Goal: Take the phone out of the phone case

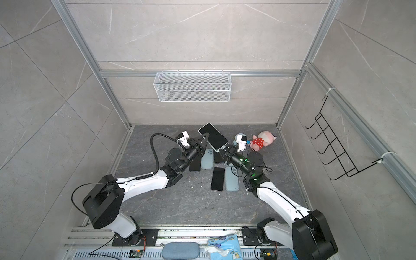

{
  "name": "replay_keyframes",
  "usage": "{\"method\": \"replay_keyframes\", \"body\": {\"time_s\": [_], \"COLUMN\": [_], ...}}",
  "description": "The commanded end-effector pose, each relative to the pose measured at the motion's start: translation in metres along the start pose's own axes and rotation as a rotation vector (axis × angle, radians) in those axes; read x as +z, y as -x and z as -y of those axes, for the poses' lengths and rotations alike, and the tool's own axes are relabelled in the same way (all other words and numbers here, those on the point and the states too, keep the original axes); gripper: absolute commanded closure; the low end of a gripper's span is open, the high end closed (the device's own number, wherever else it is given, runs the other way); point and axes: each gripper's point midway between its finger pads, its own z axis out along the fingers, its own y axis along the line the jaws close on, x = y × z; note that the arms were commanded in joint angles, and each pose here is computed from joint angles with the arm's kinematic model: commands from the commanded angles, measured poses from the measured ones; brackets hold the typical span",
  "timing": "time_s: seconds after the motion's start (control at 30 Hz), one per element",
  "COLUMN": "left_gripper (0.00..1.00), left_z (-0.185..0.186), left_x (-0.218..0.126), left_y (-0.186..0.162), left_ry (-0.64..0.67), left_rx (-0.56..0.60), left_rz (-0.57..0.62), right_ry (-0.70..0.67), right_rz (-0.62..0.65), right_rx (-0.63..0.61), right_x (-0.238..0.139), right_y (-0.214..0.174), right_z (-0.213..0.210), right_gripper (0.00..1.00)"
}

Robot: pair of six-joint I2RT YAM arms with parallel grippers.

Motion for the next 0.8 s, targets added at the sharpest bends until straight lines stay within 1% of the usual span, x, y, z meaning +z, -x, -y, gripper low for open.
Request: {"method": "replay_keyframes", "body": {"time_s": [0.0,0.07,0.1,0.17,0.2,0.27,0.3,0.37,0.43,0.47,0.5,0.53,0.57,0.6,0.67,0.7,0.77], "left_gripper": [0.85,0.56,0.44,0.3,0.26,0.23,0.23,0.22,0.22,0.22,0.22,0.22,0.22,0.22,0.22,0.22,0.23], "left_z": [0.03,0.009,0.004,-0.005,-0.006,-0.006,0.0,0.019,0.038,0.041,0.037,0.035,0.031,0.024,0.009,0.002,-0.007], "left_x": [-0.017,-0.024,-0.027,-0.036,-0.04,-0.053,-0.059,-0.064,-0.062,-0.06,-0.059,-0.058,-0.058,-0.061,-0.065,-0.067,-0.069], "left_y": [0.01,0.016,0.018,0.023,0.026,0.033,0.036,0.033,0.018,0.006,-0.003,-0.012,-0.026,-0.036,-0.053,-0.06,-0.072], "left_ry": [-0.048,0.049,0.081,0.155,0.187,0.257,0.274,0.285,0.309,0.334,0.377,0.395,0.386,0.393,0.397,0.391,0.378], "left_rx": [-0.03,0.0,0.035,0.101,0.151,0.241,0.305,0.474,0.69,0.81,0.9,0.967,1.051,1.117,1.208,1.251,1.329], "left_rz": [0.054,0.08,0.089,0.103,0.109,0.122,0.126,0.085,-0.04,-0.138,-0.237,-0.325,-0.433,-0.519,-0.655,-0.716,-0.802], "right_ry": [-0.097,-0.151,-0.177,-0.227,-0.252,-0.293,-0.307,-0.331,-0.352,-0.367,-0.378,-0.385,-0.384,-0.384,-0.391,-0.396,-0.398], "right_rz": [0.047,0.051,0.051,0.053,0.051,0.053,0.054,0.05,0.045,0.041,0.035,0.03,0.023,0.019,0.007,0.004,-0.001], "right_rx": [-0.018,-0.017,-0.01,-0.002,0.001,0.005,0.002,-0.001,-0.005,-0.009,-0.013,-0.012,-0.012,-0.01,-0.008,-0.005,-0.003], "right_x": [-0.016,-0.023,-0.027,-0.033,-0.036,-0.04,-0.041,-0.043,-0.044,-0.044,-0.044,-0.044,-0.043,-0.042,-0.04,-0.04,-0.04], "right_y": [0.004,0.001,-0.001,-0.003,-0.004,-0.005,-0.005,-0.006,-0.007,-0.007,-0.007,-0.008,-0.009,-0.009,-0.01,-0.01,-0.011], "right_z": [0.012,0.019,0.023,0.033,0.038,0.045,0.048,0.053,0.055,0.057,0.058,0.059,0.059,0.06,0.062,0.063,0.065], "right_gripper": [1.0,1.0,1.0,1.0,1.0,1.0,1.0,1.0,1.0,1.0,1.0,1.0,1.0,1.0,1.0,1.0,1.0]}}
